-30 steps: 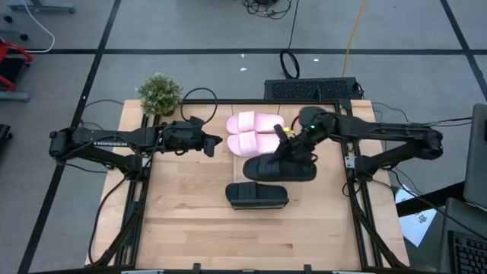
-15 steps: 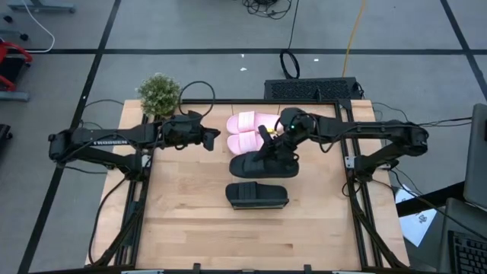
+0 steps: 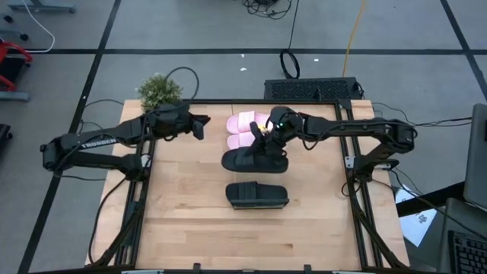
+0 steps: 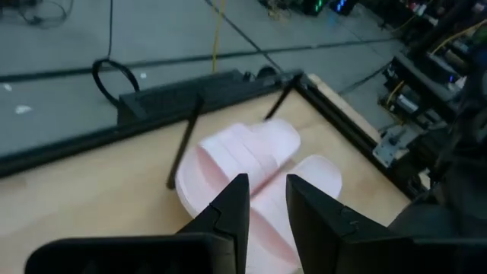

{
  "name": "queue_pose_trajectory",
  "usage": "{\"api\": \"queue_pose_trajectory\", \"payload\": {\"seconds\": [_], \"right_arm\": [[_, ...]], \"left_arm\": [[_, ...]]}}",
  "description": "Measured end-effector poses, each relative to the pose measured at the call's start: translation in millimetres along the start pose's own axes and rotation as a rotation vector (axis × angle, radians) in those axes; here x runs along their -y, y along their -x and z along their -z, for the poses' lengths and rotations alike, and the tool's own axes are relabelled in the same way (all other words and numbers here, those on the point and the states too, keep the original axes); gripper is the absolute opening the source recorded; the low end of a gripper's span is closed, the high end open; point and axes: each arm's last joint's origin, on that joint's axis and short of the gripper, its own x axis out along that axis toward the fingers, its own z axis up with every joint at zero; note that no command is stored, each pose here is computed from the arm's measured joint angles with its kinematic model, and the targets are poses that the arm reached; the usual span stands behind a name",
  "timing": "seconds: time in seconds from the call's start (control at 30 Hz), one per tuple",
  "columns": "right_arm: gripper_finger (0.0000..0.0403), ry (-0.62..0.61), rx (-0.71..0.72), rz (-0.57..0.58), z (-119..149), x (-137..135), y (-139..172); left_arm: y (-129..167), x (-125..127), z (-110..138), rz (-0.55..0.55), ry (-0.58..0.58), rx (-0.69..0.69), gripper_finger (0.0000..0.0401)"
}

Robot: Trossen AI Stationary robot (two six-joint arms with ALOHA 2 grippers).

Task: Pick and place slides into the shelf
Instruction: Put the black slipper on the shelf

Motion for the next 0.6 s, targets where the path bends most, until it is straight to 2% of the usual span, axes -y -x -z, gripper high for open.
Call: {"api": "queue_pose_trajectory", "payload": {"seconds": [0.4,0.6], "right_arm": [[0.0000,0.044,-0.068,-0.080,32,-20,-30],[0.0000,0.027,-0.082,-0.095,32,-24,-36]], "left_arm": [[13,-7,-11,-0.012,-0.049,0.069,0.0083],[13,-7,-11,-0.013,-0.080,0.067,0.0083]]}}
